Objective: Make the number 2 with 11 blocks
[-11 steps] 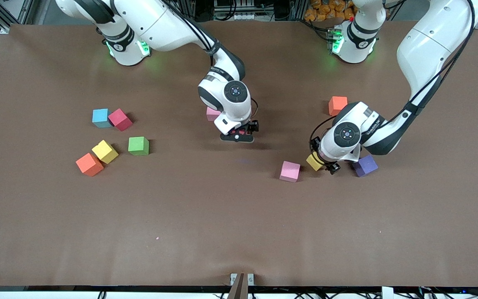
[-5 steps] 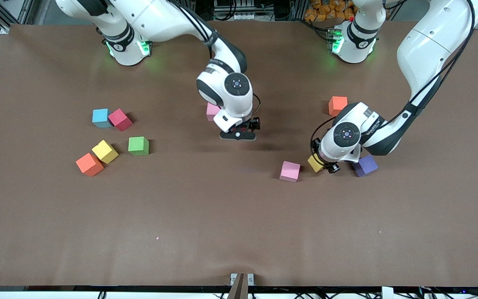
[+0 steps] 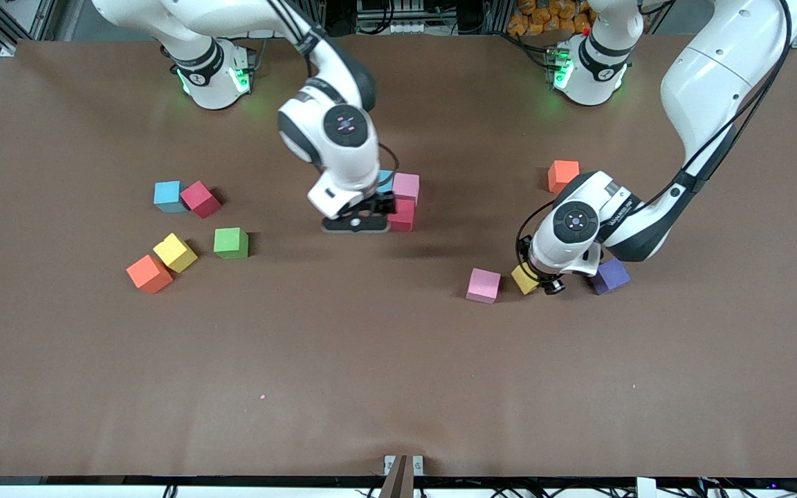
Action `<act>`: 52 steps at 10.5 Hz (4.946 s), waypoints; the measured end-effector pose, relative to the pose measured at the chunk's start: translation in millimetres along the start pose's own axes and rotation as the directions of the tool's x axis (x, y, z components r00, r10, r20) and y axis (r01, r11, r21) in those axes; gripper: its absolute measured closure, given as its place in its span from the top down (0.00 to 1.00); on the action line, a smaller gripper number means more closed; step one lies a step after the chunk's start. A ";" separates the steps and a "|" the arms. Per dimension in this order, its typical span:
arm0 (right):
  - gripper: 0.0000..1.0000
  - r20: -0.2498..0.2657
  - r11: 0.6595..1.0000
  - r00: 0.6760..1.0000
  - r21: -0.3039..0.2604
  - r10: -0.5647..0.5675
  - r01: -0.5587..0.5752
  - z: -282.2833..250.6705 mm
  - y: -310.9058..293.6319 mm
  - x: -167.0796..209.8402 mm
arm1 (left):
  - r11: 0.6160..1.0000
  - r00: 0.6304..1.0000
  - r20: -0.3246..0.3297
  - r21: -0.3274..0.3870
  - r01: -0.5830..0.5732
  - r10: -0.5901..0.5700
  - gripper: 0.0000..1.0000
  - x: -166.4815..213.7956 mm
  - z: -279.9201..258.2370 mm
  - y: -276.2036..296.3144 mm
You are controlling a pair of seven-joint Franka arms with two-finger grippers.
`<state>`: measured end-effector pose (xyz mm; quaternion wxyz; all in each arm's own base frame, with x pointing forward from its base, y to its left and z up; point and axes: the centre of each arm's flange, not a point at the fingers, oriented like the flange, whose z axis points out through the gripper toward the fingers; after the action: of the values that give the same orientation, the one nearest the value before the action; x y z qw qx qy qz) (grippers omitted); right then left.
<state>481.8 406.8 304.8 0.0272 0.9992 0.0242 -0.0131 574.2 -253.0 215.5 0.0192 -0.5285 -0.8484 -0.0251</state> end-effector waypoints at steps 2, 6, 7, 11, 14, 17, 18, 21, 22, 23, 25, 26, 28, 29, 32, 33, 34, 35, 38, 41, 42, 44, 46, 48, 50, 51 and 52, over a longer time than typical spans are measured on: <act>1.00 0.030 0.996 0.996 -0.013 -0.087 0.087 15.0 68.4 14.7 | 0.995 0.996 0.019 -0.038 -0.088 0.088 0.59 -32.1 -17.5 -20.2; 1.00 0.097 0.993 0.988 0.002 -0.121 0.121 49.5 191.5 31.4 | 0.967 0.972 0.020 -0.101 -0.232 0.235 0.59 -85.5 -53.6 -59.5; 1.00 0.109 0.994 0.988 0.002 -0.112 0.112 55.2 207.7 32.5 | 0.962 0.968 0.018 -0.111 -0.247 0.251 0.59 -94.4 -61.9 -65.4; 1.00 0.132 0.987 0.979 -0.007 -0.155 0.158 81.7 281.2 32.0 | 0.905 0.918 0.025 -0.176 -0.387 0.397 0.59 -123.9 -92.9 -82.9; 1.00 0.116 0.984 0.978 -0.011 -0.175 0.177 95.3 282.2 22.4 | 0.783 0.796 0.034 -0.213 -0.585 0.604 0.56 -144.0 -99.6 -104.2; 1.00 0.102 0.985 0.980 0.008 -0.173 0.173 116.6 285.2 10.5 | 0.603 0.616 0.042 -0.270 -0.751 0.787 0.56 -156.0 -99.6 -95.3; 1.00 0.090 0.986 0.981 0.015 -0.169 0.168 121.2 287.1 10.3 | 0.529 0.543 0.032 -0.282 -0.800 0.839 0.56 -160.6 -98.2 -92.0; 0.91 0.094 0.985 0.981 0.032 -0.171 0.169 138.2 284.5 6.0 | 0.268 0.285 -0.024 -0.277 -0.923 0.958 0.56 -166.8 -87.5 -89.8; 0.88 0.094 0.985 0.981 0.032 -0.171 0.169 138.2 284.4 6.1 | 0.168 0.180 -0.022 -0.268 -0.949 0.983 0.56 -167.9 -84.3 -91.3; 0.74 0.094 0.985 0.981 0.032 -0.172 0.169 137.8 284.1 6.5 | 0.067 0.073 -0.012 -0.267 -0.961 0.997 0.56 -169.1 -83.8 -93.3; 0.59 0.120 0.985 0.978 0.021 -0.171 0.170 130.9 284.7 11.2 | -0.115 -0.111 -0.030 -0.257 -0.960 0.993 0.56 -171.5 -83.7 -99.7; 0.59 0.130 0.986 0.977 0.013 -0.169 0.169 123.4 285.9 16.9 | -0.196 -0.192 -0.039 -0.226 -0.954 0.981 0.56 -172.0 -80.8 -106.3; 0.59 0.122 0.986 0.979 0.003 -0.166 0.167 108.7 287.0 25.0 | -0.333 -0.332 -0.036 -0.158 -0.930 0.943 0.56 -172.9 -72.8 -122.3; 0.59 0.119 0.986 0.979 0.002 -0.167 0.167 106.6 286.6 25.4 | -0.367 -0.365 -0.039 -0.139 -0.920 0.930 0.56 -174.4 -68.5 -127.7; 0.59 0.116 0.982 0.976 0.008 -0.186 0.186 104.8 275.7 23.6 | -0.456 -0.450 -0.085 -0.080 -0.886 0.889 0.56 -188.9 -52.5 -144.7; 0.59 0.116 0.982 0.975 0.008 -0.187 0.188 104.6 275.0 23.5 | -0.492 -0.484 -0.096 -0.074 -0.868 0.870 0.56 -196.5 -51.9 -155.4; 0.59 0.116 0.982 0.976 0.008 -0.187 0.187 104.4 274.9 23.7 | -0.528 -0.521 -0.102 -0.071 -0.846 0.848 0.56 -202.9 -52.4 -168.1; 0.59 0.117 0.982 0.975 0.008 -0.187 0.188 104.2 275.0 23.7 | -0.566 -0.558 -0.106 -0.068 -0.821 0.823 0.56 -207.5 -52.5 -178.5; 0.59 0.123 0.983 0.975 0.004 -0.184 0.185 102.3 275.9 24.2 | -0.627 -0.621 -0.104 -0.056 -0.777 0.777 0.56 -213.7 -39.0 -187.2; 0.59 0.122 0.984 0.977 0.003 -0.177 0.178 101.5 276.9 24.7 | -0.637 -0.630 -0.104 -0.069 -0.768 0.770 0.56 -218.9 -23.6 -188.6; 0.59 0.122 0.984 0.977 0.003 -0.177 0.178 101.5 277.0 24.7 | -0.635 -0.628 -0.103 -0.075 -0.769 0.771 0.56 -220.1 -17.4 -191.0; 0.59 0.122 0.984 0.977 0.003 -0.176 0.177 101.5 277.0 24.7 | -0.620 -0.613 -0.095 -0.082 -0.780 0.784 0.56 -221.1 -7.7 -194.1; 0.59 0.122 0.985 0.977 0.002 -0.173 0.174 101.5 277.0 24.7 | -0.592 -0.586 -0.086 -0.087 -0.801 0.806 0.56 -221.6 -2.0 -196.5; 0.59 0.122 0.985 0.978 0.002 -0.170 0.171 101.5 277.0 24.7 | -0.564 -0.559 -0.080 -0.091 -0.821 0.826 0.56 -223.6 1.0 -204.5; 0.59 0.122 0.985 0.978 0.002 -0.169 0.170 101.5 277.0 24.7 | -0.556 -0.551 -0.074 -0.091 -0.826 0.831 0.56 -225.6 4.8 -213.4; 0.59 0.122 0.986 0.978 0.002 -0.167 0.168 101.5 276.9 24.7 | -0.555 -0.550 -0.074 -0.091 -0.827 0.832 0.56 -226.5 4.6 -216.4; 0.59 0.123 0.986 0.979 0.003 -0.165 0.166 101.5 276.9 24.7 | -0.554 -0.550 -0.074 -0.091 -0.827 0.832 0.56 -226.8 4.6 -217.3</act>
<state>517.5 126.1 217.7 0.0313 0.9910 0.1054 -0.0765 479.0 -551.5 192.6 -0.0168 -0.9973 0.0659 -0.0290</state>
